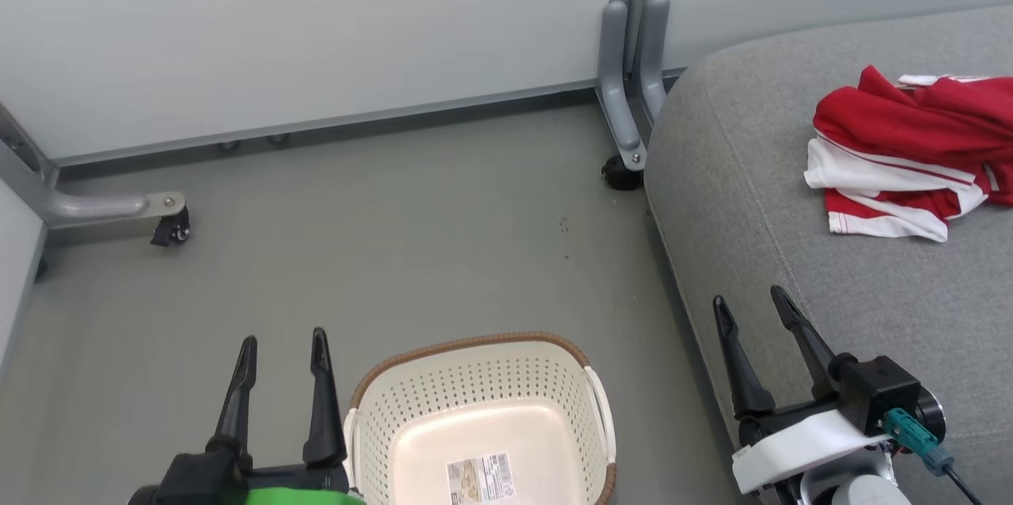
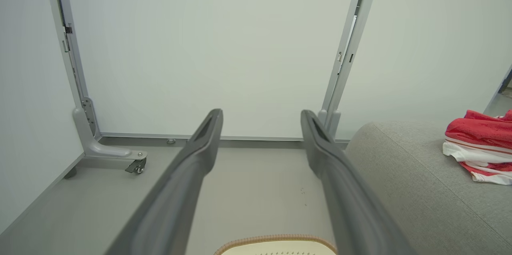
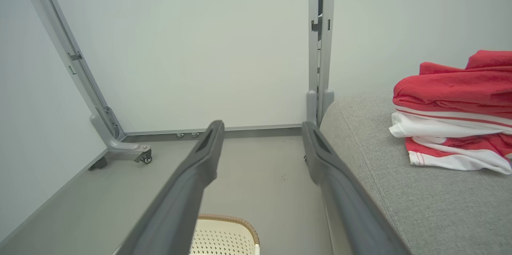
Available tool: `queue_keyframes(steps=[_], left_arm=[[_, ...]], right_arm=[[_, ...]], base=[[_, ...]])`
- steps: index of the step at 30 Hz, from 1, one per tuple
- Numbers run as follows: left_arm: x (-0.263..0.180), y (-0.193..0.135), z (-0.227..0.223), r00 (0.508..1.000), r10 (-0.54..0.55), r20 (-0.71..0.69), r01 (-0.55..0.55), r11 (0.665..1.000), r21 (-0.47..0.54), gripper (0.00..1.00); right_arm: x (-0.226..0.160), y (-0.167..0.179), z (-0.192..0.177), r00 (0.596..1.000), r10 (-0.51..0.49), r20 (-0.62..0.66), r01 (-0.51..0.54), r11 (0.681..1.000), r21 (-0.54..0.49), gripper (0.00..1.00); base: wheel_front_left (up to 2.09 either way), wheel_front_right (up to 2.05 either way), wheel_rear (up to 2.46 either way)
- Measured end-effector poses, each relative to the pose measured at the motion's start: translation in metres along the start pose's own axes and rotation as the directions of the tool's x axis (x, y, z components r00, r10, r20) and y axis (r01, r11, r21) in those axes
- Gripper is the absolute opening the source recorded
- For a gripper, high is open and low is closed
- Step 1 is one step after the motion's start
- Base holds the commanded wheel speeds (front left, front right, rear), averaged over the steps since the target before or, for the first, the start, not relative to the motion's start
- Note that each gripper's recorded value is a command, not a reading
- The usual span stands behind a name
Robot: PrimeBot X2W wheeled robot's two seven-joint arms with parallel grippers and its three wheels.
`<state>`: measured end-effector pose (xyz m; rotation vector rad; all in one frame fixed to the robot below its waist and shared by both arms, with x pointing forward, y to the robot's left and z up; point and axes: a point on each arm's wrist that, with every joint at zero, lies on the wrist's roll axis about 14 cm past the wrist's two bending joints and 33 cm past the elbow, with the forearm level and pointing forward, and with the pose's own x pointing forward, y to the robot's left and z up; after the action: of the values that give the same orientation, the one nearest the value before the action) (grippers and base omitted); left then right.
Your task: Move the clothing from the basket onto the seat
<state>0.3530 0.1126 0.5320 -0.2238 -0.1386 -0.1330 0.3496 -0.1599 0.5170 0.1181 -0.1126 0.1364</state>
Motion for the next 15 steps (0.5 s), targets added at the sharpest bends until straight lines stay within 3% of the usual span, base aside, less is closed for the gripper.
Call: queue_keyframes(steps=[15], left_arm=[[-0.053,0.010,-0.008,0.998,0.049,-0.041,-0.047,0.998,0.034,1.00]], right_arm=[[-0.025,0.019,0.022,0.996,0.043,0.073,-0.043,0.999,-0.003,1.00]], base=[[0.00,0.00,0.00]])
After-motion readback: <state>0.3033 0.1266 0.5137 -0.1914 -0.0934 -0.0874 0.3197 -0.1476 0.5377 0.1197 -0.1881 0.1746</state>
